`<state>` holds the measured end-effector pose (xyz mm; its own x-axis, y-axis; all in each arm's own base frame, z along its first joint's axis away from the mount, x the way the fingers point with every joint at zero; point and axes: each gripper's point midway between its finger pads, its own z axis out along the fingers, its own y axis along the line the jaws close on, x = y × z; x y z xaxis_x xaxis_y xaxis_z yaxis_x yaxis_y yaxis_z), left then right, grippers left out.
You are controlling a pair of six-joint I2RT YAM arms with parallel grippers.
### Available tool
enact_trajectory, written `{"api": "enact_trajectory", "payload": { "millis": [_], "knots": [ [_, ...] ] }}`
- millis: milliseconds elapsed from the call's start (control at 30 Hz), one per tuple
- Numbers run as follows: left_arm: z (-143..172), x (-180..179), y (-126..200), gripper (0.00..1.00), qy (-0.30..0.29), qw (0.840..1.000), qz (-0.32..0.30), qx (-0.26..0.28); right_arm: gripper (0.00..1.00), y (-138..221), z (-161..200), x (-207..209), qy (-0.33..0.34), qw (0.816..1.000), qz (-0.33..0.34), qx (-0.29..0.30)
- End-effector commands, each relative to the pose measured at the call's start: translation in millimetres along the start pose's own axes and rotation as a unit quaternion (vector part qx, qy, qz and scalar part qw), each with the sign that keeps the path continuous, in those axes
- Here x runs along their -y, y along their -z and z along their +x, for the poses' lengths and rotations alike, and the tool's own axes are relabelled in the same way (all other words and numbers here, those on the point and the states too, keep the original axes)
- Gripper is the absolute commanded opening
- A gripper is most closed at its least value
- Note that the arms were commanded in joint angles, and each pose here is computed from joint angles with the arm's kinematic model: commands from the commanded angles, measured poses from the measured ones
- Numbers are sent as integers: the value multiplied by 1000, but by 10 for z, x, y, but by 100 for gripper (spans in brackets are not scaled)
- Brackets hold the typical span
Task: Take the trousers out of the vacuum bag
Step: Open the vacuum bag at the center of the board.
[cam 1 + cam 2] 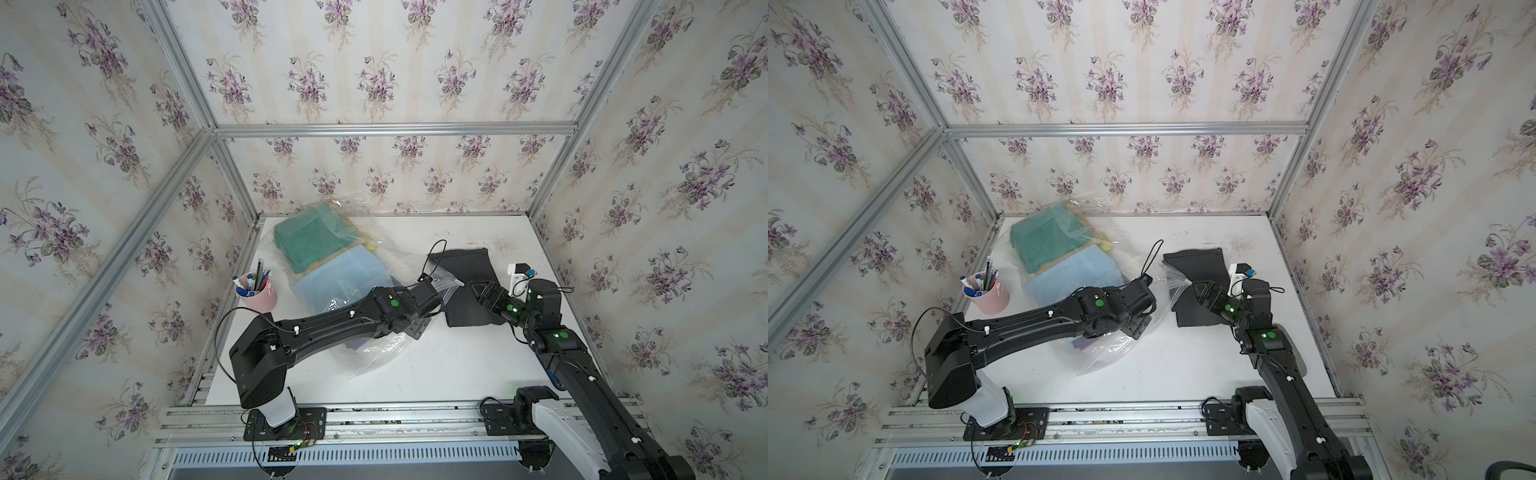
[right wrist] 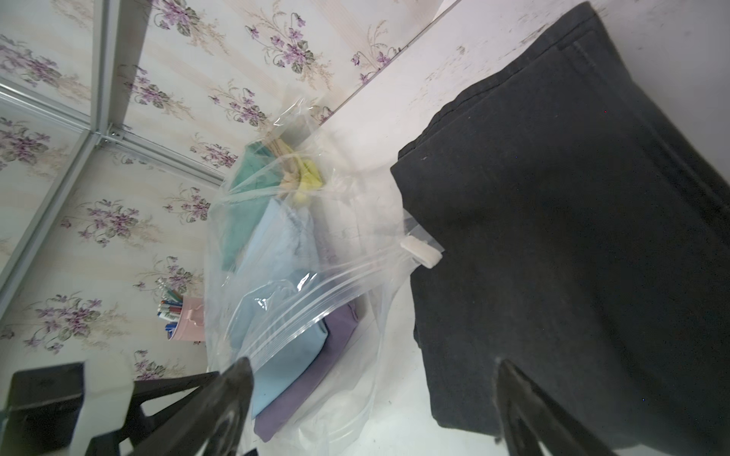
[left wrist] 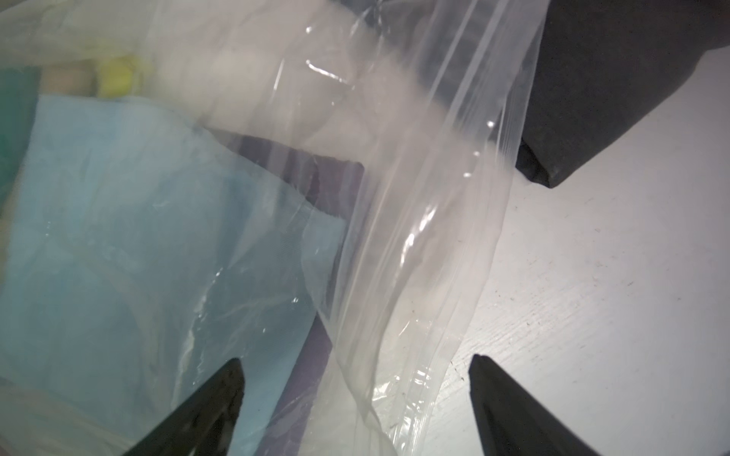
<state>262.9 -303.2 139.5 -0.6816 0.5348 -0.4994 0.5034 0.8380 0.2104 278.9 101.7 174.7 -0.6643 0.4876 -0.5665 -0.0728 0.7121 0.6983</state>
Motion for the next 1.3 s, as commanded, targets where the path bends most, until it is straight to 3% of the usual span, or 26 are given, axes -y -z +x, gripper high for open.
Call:
{"api": "enact_trajectory", "payload": {
  "millis": [0, 100, 267, 433, 633, 767, 933, 1167, 1267],
  "knots": [
    [-20, -82, -58, 81, 19, 999, -36, 0, 94, 41, 81, -86, -7, 999, -32, -7],
    [23, -79, -110, 69, 27, 999, -40, -7, 94, 67, 189, -90, -15, 999, -48, -13],
    [152, -95, -156, 63, 35, 998, -42, -18, 93, 71, 317, -111, -24, 996, -76, -25],
    [166, -112, -170, 33, 36, 998, -47, -20, 91, 65, 528, -232, -36, 989, -134, -52],
    [100, -159, -116, 11, 50, 998, -40, -15, 84, -2, 775, -454, -41, 982, -170, -75],
    [72, -254, -14, 3, 59, 997, -38, -10, 75, -86, 924, -596, -53, 977, -185, -89],
    [93, -359, 89, 2, 76, 997, -13, -9, 64, -206, 1028, -706, -76, 974, -196, -90],
    [150, -424, 192, 0, 79, 997, 3, 2, 56, -440, 1262, -974, -73, 972, -193, -116],
    [165, -453, 215, 0, 80, 997, 0, 3, 51, -627, 1352, -957, -77, 977, -163, -117]
  ]
}}
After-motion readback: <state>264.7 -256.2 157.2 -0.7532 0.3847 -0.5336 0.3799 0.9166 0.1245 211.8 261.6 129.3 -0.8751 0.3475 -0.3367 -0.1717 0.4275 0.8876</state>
